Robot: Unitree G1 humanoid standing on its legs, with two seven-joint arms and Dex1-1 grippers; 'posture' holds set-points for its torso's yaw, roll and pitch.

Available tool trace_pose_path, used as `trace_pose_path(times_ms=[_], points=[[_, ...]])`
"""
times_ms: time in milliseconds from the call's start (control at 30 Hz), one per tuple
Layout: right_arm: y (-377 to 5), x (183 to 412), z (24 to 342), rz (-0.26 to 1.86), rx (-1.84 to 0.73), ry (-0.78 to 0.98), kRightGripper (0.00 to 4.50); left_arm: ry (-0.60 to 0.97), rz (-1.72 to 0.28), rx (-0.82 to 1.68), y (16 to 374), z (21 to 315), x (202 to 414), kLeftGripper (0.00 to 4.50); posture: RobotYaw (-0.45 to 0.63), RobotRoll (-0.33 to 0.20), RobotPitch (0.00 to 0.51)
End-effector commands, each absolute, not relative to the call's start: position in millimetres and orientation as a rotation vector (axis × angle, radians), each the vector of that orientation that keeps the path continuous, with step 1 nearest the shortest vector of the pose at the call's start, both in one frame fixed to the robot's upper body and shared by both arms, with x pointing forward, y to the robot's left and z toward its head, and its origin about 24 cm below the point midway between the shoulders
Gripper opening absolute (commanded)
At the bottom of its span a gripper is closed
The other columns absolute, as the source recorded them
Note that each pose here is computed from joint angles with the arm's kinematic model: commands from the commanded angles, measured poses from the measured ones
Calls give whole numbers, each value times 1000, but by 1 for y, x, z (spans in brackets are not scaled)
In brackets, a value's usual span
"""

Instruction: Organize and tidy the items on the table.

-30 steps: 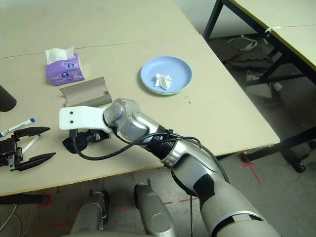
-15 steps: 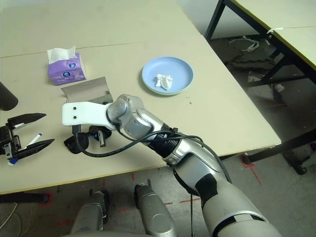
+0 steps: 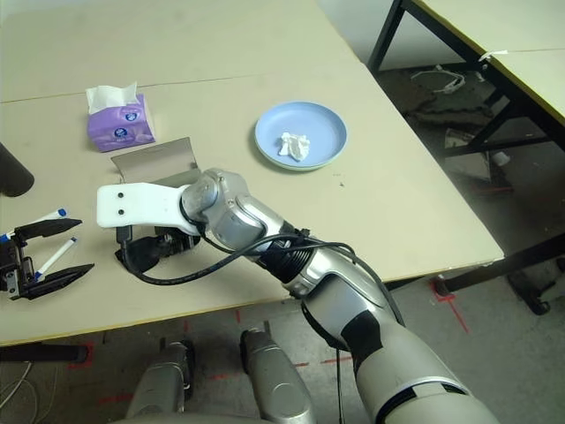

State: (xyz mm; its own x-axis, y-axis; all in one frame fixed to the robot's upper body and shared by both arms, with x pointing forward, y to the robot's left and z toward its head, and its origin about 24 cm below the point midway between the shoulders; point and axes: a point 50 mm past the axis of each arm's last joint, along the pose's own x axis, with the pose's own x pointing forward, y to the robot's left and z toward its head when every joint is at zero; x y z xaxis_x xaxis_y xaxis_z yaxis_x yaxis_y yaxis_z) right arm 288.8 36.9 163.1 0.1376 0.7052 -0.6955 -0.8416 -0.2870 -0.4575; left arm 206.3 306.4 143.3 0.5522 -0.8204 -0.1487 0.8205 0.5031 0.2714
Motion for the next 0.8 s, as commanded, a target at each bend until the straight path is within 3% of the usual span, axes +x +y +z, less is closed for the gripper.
trace_pose_path(times_ms=[33,800], points=[[38,287,157,1537,-1109,169,4486,10,-990,344,308,144,203,4500,-113,0,237],[32,290,160,1556,-1161,166,4475,9,-999,339,303,143,204,4500,-116,0,239]])
